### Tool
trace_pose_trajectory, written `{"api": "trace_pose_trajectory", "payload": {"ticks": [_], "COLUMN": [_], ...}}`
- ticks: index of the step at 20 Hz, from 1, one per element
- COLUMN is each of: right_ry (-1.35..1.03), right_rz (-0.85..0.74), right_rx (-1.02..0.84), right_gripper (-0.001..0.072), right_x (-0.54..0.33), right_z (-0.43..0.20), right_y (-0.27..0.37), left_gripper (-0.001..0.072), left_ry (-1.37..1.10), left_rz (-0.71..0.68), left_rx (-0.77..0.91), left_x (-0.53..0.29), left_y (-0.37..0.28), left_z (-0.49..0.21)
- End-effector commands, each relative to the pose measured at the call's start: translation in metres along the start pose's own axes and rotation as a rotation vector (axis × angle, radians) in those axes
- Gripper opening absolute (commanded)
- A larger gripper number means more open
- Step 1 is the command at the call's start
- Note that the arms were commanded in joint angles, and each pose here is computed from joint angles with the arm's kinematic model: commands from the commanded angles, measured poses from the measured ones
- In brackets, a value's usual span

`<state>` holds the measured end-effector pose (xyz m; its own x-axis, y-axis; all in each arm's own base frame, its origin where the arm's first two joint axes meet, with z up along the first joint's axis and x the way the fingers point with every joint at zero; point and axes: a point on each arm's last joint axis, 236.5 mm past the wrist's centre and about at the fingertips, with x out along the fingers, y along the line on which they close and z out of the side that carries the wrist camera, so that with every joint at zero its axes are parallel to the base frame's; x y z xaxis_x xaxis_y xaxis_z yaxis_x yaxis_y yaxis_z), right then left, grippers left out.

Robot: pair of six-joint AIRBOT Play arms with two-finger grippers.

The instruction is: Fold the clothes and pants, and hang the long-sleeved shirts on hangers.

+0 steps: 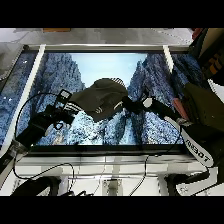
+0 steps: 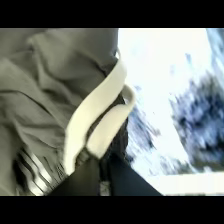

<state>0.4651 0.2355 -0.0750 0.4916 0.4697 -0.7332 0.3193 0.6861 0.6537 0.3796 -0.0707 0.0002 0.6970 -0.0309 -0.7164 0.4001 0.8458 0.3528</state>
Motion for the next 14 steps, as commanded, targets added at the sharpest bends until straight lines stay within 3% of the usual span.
{"api": "trace_pose_trajectory", "payload": {"ticks": [1,6,9,11,12,13,14], "right_ry": [-0.106,-0.234,-0.24,-0.163,-0.112,-0.059,-0.006], "right_rz": [0.047,0.036,-0.079,-0.166,-0.195,-0.224,-0.257], "right_rx": [-0.018,-0.139,-0.221,-0.291,-0.308,-0.321,-0.343], "right_gripper": [0.0016,0.0015,0.0016,0.0016,0.0015,0.0015,0.0015], "right_x": [-0.005,-0.063,-0.119,-0.148,-0.156,-0.16,-0.163], "right_z": [0.03,0.11,0.152,0.159,0.155,0.148,0.14], "right_y": [0.018,0.031,0.009,-0.013,-0.024,-0.036,-0.048], "left_gripper": [0.0006,0.0005,0.0007,0.0035,0.0258,0.0569,0.0691], "left_ry": [-0.011,-0.053,-0.087,-0.089,-0.086,-0.079,-0.066], "left_rz": [0.0,0.065,0.076,0.027,-0.016,-0.053,-0.091], "left_rx": [0.001,0.095,0.109,0.031,-0.029,-0.072,-0.102], "left_x": [0.0,-0.008,-0.019,-0.019,-0.017,-0.016,-0.015], "left_y": [0.0,0.017,0.02,0.009,-0.002,-0.012,-0.025], "left_z": [0.003,0.015,0.023,0.023,0.023,0.022,0.021]}}
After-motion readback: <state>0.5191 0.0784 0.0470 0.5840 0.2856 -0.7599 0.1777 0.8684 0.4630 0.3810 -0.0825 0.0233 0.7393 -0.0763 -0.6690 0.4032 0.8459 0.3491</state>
